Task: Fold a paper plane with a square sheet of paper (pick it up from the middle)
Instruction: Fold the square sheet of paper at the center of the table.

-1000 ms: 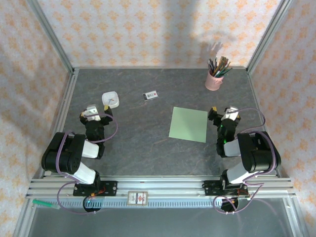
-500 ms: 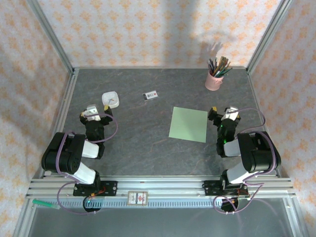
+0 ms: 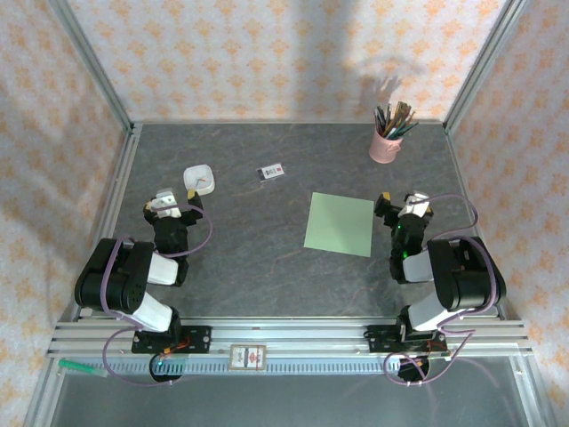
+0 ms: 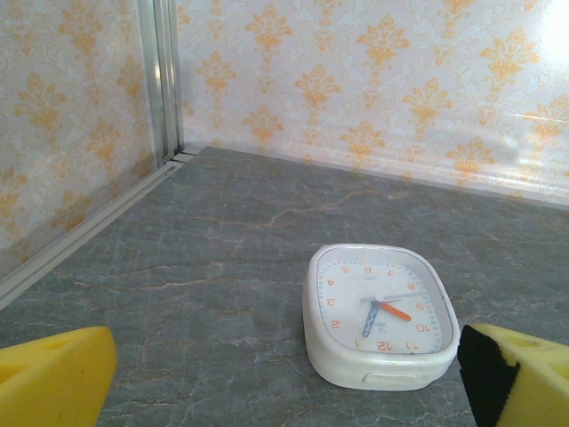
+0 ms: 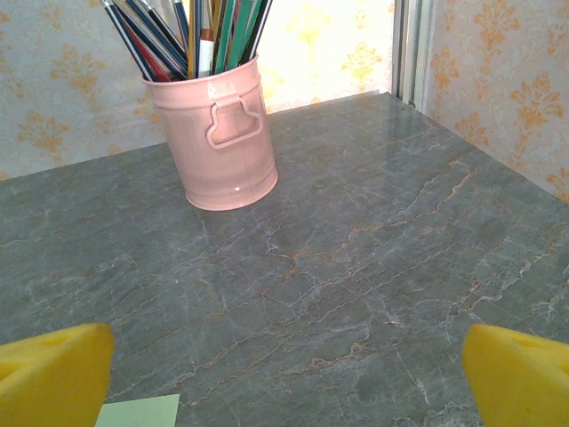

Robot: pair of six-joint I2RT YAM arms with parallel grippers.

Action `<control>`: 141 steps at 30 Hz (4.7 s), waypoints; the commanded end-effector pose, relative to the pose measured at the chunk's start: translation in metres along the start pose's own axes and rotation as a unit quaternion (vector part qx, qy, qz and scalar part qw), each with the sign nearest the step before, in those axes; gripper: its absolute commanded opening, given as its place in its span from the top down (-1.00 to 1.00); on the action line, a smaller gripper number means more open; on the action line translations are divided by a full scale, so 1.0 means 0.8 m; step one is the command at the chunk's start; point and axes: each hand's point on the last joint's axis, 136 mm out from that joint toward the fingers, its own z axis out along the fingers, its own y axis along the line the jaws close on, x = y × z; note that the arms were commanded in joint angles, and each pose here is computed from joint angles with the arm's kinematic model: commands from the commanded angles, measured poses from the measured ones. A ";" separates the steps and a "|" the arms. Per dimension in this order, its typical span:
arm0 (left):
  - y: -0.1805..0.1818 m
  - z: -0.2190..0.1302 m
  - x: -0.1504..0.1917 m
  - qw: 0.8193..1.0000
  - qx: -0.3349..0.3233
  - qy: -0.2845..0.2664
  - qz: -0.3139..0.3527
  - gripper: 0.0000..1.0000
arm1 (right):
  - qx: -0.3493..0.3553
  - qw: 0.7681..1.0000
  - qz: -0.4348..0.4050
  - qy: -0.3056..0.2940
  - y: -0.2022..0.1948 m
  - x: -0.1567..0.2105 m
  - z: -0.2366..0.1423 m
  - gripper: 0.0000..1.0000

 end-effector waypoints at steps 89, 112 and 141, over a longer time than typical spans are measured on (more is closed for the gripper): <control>-0.303 -0.130 0.137 0.848 0.108 0.508 0.108 -0.99 | -0.036 0.975 0.047 0.212 0.140 -0.031 -0.025 -1.00; -0.297 -0.113 0.175 0.826 0.102 0.536 0.139 -0.99 | -0.035 0.972 0.037 0.228 0.140 -0.015 -0.021 -1.00; -0.281 -0.130 0.222 0.809 0.082 0.558 0.168 -0.99 | -0.028 0.970 0.031 0.239 0.140 -0.003 -0.016 -1.00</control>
